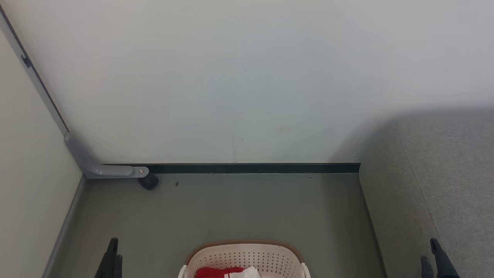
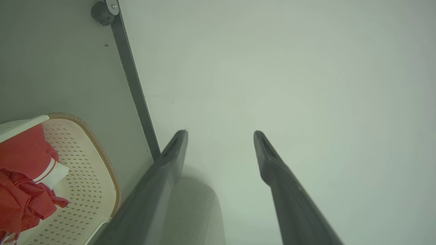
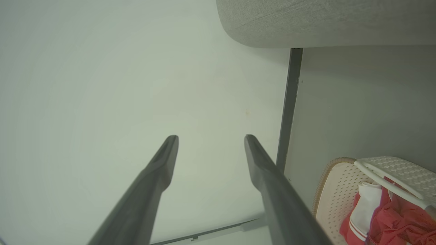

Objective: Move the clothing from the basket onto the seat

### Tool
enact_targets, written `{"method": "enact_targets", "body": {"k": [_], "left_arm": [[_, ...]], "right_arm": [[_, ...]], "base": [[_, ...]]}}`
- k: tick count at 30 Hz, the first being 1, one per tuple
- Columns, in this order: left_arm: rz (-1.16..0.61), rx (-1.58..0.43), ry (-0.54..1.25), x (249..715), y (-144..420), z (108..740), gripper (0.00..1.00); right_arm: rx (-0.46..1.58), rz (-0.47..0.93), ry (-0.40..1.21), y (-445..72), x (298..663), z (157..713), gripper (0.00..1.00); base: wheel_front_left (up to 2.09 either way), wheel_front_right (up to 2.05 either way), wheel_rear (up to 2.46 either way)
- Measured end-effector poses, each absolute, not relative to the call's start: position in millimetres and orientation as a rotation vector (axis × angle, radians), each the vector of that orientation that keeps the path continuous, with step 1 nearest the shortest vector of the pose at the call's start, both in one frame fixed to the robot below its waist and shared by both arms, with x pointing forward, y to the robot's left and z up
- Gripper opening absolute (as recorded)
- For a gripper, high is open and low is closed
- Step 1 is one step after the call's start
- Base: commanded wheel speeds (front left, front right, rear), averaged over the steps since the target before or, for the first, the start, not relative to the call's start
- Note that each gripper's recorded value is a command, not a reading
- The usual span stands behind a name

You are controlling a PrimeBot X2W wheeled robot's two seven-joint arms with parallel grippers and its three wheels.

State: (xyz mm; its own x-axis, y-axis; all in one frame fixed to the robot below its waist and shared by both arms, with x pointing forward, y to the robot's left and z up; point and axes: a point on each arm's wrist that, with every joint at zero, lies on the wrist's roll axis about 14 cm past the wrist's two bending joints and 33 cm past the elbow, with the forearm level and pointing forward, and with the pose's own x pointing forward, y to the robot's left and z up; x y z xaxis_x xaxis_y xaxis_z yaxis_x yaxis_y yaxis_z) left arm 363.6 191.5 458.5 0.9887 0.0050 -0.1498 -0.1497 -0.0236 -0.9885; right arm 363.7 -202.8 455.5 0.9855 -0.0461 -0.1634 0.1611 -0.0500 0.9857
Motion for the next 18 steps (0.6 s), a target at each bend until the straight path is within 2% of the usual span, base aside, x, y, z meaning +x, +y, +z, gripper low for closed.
{"method": "enact_targets", "body": {"k": [11,18], "left_arm": [[0.100,-1.583,0.056,368,196,475,1.00],[0.083,-1.518,0.023,370,201,485,1.00]], "right_arm": [[1.625,-0.142,0.048,-201,369,469,1.00],[1.539,-0.083,0.023,-195,378,487,1.00]], "base": [[0.00,0.00,0.00],[0.00,0.00,0.00]]}}
